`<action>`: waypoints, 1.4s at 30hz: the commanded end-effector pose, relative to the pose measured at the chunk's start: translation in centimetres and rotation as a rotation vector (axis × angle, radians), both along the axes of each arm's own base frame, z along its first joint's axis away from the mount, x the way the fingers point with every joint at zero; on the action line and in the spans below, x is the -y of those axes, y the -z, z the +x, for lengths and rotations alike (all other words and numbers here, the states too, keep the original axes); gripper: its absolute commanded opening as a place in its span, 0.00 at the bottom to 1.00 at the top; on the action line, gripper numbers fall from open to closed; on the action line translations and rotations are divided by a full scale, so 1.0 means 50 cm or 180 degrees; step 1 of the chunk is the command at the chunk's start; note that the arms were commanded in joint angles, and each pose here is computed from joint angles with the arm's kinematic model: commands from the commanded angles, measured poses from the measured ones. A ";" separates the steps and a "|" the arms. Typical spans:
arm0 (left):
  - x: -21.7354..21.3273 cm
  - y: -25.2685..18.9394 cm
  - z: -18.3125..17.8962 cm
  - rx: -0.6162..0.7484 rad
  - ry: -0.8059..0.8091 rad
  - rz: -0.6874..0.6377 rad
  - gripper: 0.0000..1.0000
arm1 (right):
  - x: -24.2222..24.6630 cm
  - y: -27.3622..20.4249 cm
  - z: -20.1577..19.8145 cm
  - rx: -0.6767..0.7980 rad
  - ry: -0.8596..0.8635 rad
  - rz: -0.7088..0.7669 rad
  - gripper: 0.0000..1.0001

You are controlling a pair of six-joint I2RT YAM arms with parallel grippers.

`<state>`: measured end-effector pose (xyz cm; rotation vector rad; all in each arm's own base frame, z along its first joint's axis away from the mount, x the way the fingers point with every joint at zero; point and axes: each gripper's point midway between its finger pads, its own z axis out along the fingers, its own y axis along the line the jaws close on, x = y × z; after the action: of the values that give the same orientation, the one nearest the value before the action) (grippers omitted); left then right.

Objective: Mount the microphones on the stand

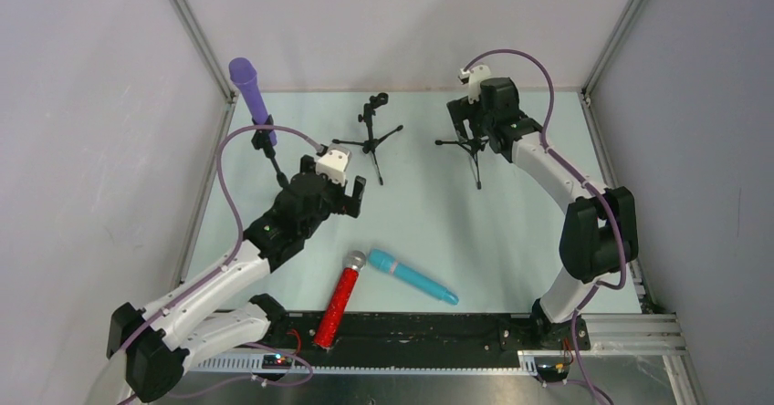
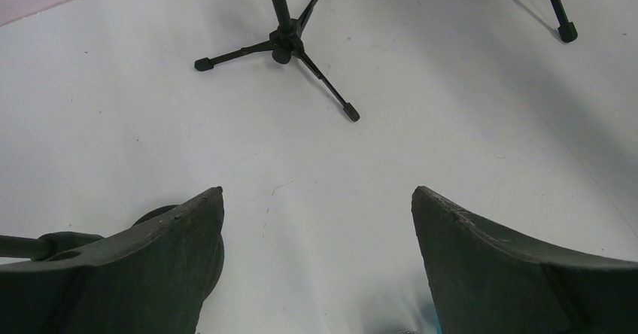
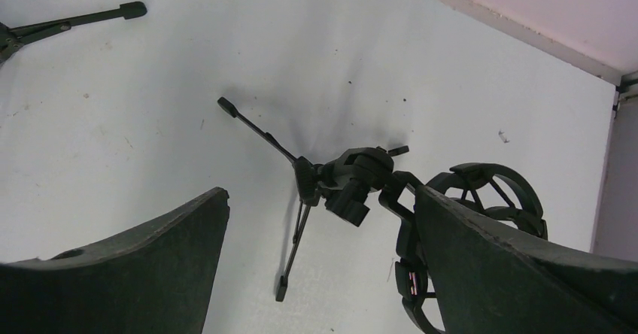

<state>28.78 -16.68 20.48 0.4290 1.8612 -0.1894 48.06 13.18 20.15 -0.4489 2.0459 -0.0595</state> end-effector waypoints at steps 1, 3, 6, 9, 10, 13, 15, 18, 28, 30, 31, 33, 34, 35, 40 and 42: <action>0.015 -0.016 0.005 0.0111 0.0067 -0.0033 0.97 | -0.020 -0.083 0.020 0.0355 -0.0113 0.0073 0.97; 0.017 -0.015 0.005 0.0106 0.0073 -0.0029 0.97 | -0.022 -0.091 0.021 0.0404 -0.0097 0.0061 0.97; 0.019 -0.010 0.005 0.0091 0.0079 -0.0015 0.97 | -0.027 -0.107 0.019 0.0480 -0.0081 0.0058 0.97; 0.021 -0.010 0.005 0.0087 0.0085 -0.0010 0.97 | -0.027 -0.124 0.018 0.0565 -0.0044 0.0061 0.97; 0.021 -0.008 0.005 0.0081 0.0083 -0.0006 0.98 | -0.024 -0.130 0.020 0.0599 -0.0010 0.0062 0.97; 0.023 -0.007 0.006 0.0077 0.0084 0.0002 0.98 | -0.016 -0.145 0.021 0.0675 0.0111 0.0081 0.98; 0.023 -0.005 0.006 0.0083 0.0098 0.0042 0.98 | -0.010 -0.152 0.015 0.0680 0.0213 0.0119 0.98; 0.024 -0.005 0.007 0.0096 0.0112 0.0082 0.98 | -0.005 -0.160 -0.002 0.0662 0.0384 0.0183 0.98; 0.028 -0.009 0.001 0.0121 0.0137 0.0092 0.99 | 0.014 -0.096 -0.079 0.0074 0.0746 0.0307 1.00; 0.030 -0.009 0.001 0.0125 0.0143 0.0091 0.99 | 0.014 -0.083 -0.088 -0.0023 0.0749 0.0345 1.00; 0.031 -0.009 0.000 0.0124 0.0147 0.0093 0.99 | 0.012 -0.076 -0.091 -0.0064 0.0737 0.0358 1.00; 0.032 -0.009 0.000 0.0125 0.0147 0.0096 0.99 | 0.012 -0.060 -0.093 -0.0133 0.0740 0.0370 1.00; 0.032 -0.009 0.000 0.0124 0.0149 0.0098 0.99 | 0.012 -0.049 -0.092 -0.0173 0.0750 0.0371 0.99; 0.032 -0.008 0.000 0.0123 0.0144 0.0105 0.99 | 0.015 -0.038 -0.090 -0.0215 0.0772 0.0358 0.99; 0.030 -0.002 0.000 0.0118 0.0135 0.0144 1.00 | 0.023 -0.019 -0.075 -0.0278 0.0785 0.0448 1.00; 0.030 0.001 0.000 0.0106 0.0136 0.0159 1.00 | 0.026 -0.020 -0.063 -0.0254 0.0775 0.0507 0.99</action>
<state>28.30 -17.96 19.46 0.5067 1.8732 -0.1783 43.85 12.12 20.83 -0.1480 2.1729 -0.0751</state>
